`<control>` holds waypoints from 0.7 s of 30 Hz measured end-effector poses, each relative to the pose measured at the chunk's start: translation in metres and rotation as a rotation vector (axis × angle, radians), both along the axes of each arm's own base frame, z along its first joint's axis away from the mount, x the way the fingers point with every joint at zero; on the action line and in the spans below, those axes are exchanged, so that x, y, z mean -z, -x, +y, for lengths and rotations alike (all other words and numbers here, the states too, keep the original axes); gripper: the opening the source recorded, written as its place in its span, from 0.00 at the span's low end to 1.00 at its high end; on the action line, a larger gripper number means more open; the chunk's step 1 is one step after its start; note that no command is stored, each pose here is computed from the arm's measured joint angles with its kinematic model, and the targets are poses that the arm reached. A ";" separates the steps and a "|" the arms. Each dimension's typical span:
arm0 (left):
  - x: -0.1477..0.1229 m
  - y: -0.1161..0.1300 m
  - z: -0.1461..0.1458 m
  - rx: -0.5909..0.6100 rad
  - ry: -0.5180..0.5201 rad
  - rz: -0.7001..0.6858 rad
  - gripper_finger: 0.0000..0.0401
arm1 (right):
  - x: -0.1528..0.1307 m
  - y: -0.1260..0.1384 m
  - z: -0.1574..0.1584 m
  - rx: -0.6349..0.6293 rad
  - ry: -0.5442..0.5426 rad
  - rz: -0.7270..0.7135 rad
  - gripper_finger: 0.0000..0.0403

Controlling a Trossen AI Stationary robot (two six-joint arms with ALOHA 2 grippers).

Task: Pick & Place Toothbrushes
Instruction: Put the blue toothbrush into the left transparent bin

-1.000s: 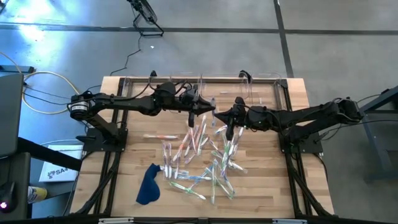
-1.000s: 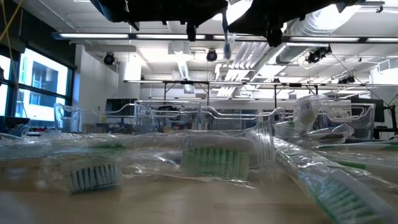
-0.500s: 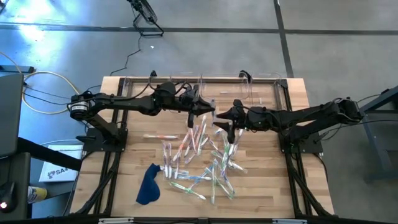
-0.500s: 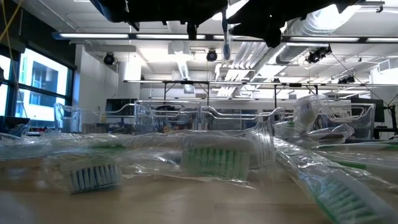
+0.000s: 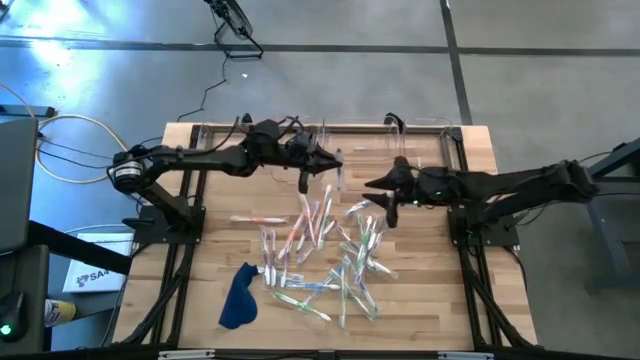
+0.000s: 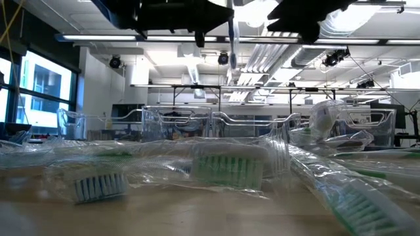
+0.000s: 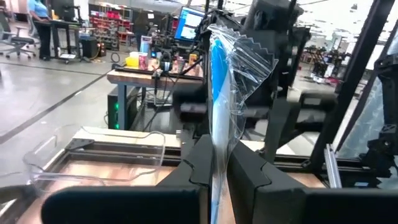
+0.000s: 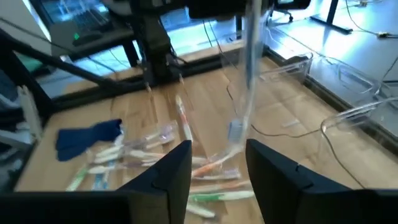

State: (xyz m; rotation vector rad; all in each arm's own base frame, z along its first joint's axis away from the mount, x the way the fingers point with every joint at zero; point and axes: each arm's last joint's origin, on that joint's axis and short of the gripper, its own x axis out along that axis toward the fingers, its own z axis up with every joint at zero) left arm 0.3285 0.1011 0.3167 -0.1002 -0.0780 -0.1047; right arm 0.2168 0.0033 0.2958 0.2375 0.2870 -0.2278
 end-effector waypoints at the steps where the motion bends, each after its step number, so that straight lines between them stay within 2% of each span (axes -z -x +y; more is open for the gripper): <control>1: 0.000 0.002 0.003 -0.003 -0.003 0.007 0.04 | -0.002 0.006 0.000 0.003 -0.018 0.006 0.34; 4: -0.001 0.011 0.011 -0.033 -0.032 0.062 0.04 | -0.004 0.020 -0.001 0.014 -0.060 0.036 0.30; 8: -0.001 0.031 0.018 -0.122 -0.084 0.213 0.04 | 0.001 0.032 -0.001 0.015 -0.113 0.116 0.20; 14: -0.016 0.081 0.026 -0.299 -0.151 0.396 0.04 | 0.015 0.034 -0.001 0.040 -0.145 0.249 0.03; 18: -0.026 0.117 0.030 -0.444 -0.198 0.488 0.04 | 0.021 0.028 0.000 0.043 -0.143 0.285 0.01; 21: -0.026 0.143 0.035 -0.541 -0.178 0.589 0.04 | 0.026 0.022 0.000 0.044 -0.141 0.311 0.01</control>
